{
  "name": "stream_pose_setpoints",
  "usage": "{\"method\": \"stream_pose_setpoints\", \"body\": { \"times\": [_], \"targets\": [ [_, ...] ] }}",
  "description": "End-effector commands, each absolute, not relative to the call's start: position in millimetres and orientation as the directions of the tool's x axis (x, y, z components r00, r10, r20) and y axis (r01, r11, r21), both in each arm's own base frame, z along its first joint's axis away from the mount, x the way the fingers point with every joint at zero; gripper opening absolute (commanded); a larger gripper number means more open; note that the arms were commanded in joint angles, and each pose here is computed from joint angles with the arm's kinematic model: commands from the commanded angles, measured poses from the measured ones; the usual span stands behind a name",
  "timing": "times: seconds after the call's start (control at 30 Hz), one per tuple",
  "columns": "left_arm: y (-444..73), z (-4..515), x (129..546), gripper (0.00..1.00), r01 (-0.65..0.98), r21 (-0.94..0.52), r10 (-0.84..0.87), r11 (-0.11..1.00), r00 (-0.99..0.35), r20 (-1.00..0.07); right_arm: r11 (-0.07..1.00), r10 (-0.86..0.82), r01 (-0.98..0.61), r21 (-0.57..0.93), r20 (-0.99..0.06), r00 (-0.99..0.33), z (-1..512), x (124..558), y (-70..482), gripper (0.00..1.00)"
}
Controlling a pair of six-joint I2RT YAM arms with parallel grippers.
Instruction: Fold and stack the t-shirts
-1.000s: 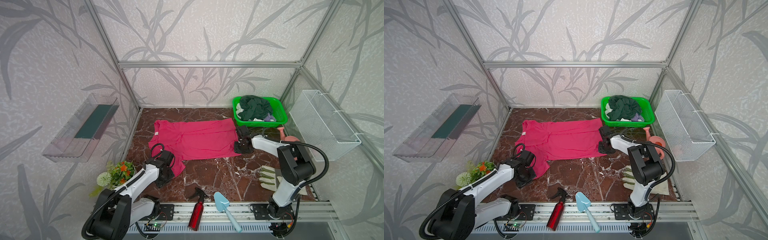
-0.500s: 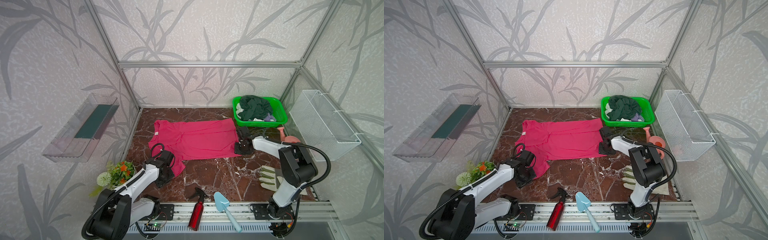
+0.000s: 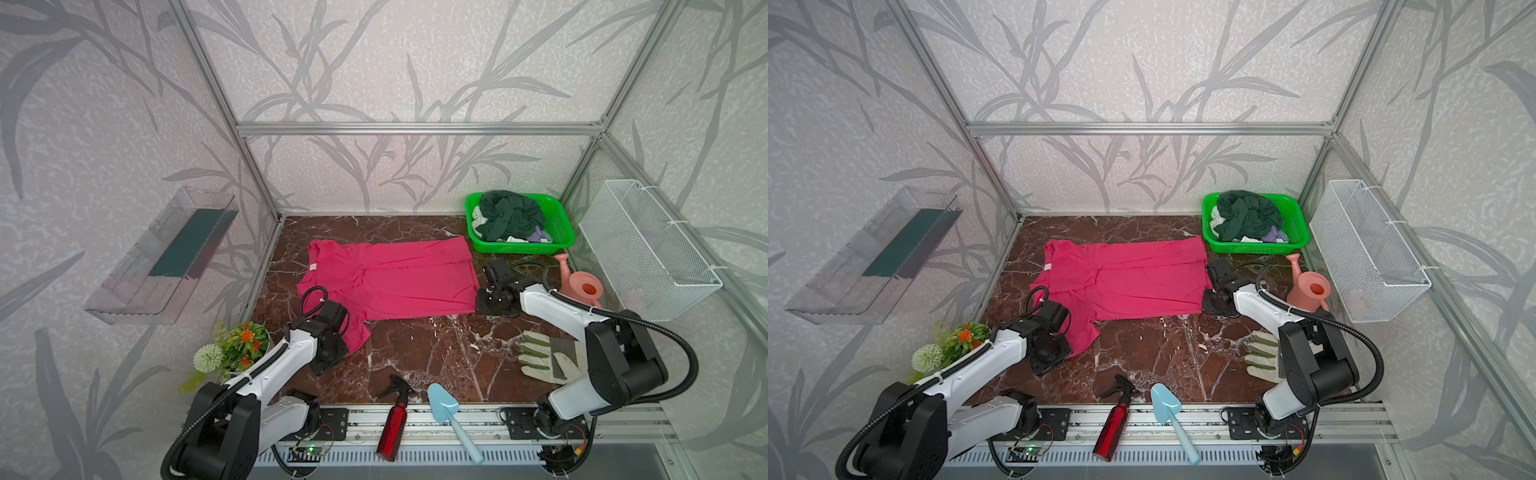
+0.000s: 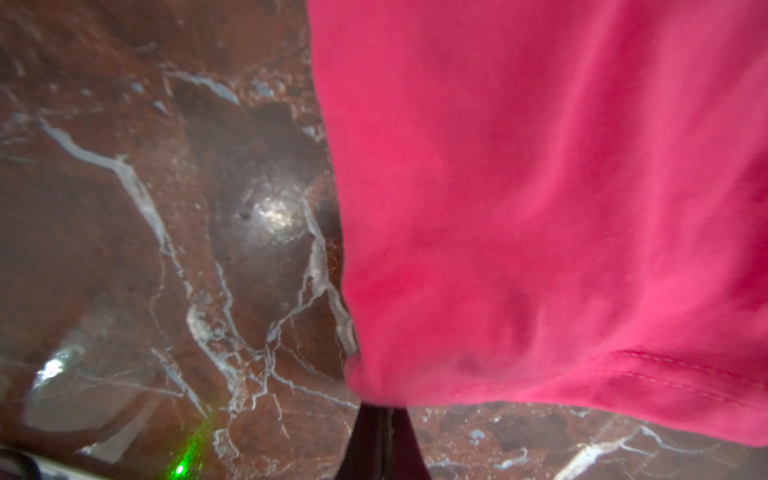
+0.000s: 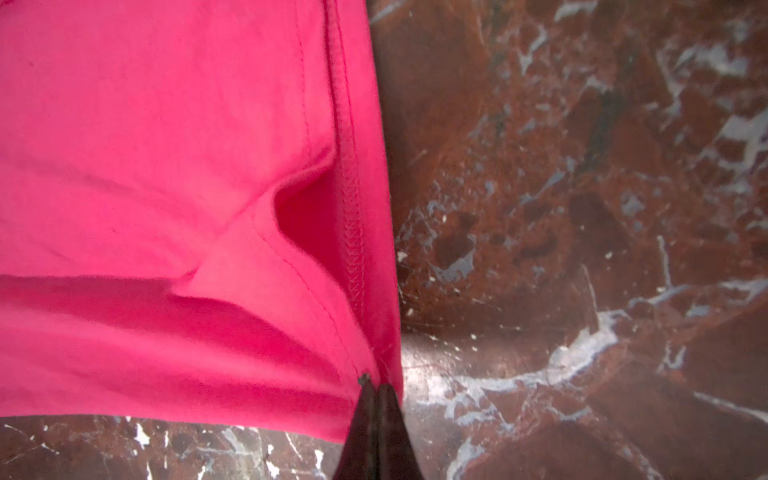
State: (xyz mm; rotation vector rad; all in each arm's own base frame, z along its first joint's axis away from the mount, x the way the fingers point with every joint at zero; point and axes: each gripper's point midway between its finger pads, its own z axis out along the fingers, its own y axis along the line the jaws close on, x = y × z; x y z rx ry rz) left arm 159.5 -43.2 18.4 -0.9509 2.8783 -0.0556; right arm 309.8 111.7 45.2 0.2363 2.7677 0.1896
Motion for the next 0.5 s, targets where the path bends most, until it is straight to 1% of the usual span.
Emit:
{"method": "stream_pose_setpoints", "body": {
  "times": [0.0,0.23,0.47],
  "targets": [
    [-41.0,28.0,152.4,0.00,-0.623,-0.076,-0.628,0.778,-0.772,-0.096,0.968,0.229,0.179,0.173,-0.328,-0.917,44.2,297.4,108.2,0.00],
    [-39.9,49.8,152.7,0.00,-0.649,-0.133,-0.662,0.750,-0.738,-0.132,0.958,0.278,0.238,0.162,-0.307,-0.910,33.9,289.0,102.6,0.00],
    [-36.6,77.0,158.1,0.00,-0.645,-0.180,-0.669,0.743,-0.718,-0.190,0.944,0.324,0.278,0.179,-0.336,-0.884,44.4,287.7,99.7,0.00]
  ]
}}
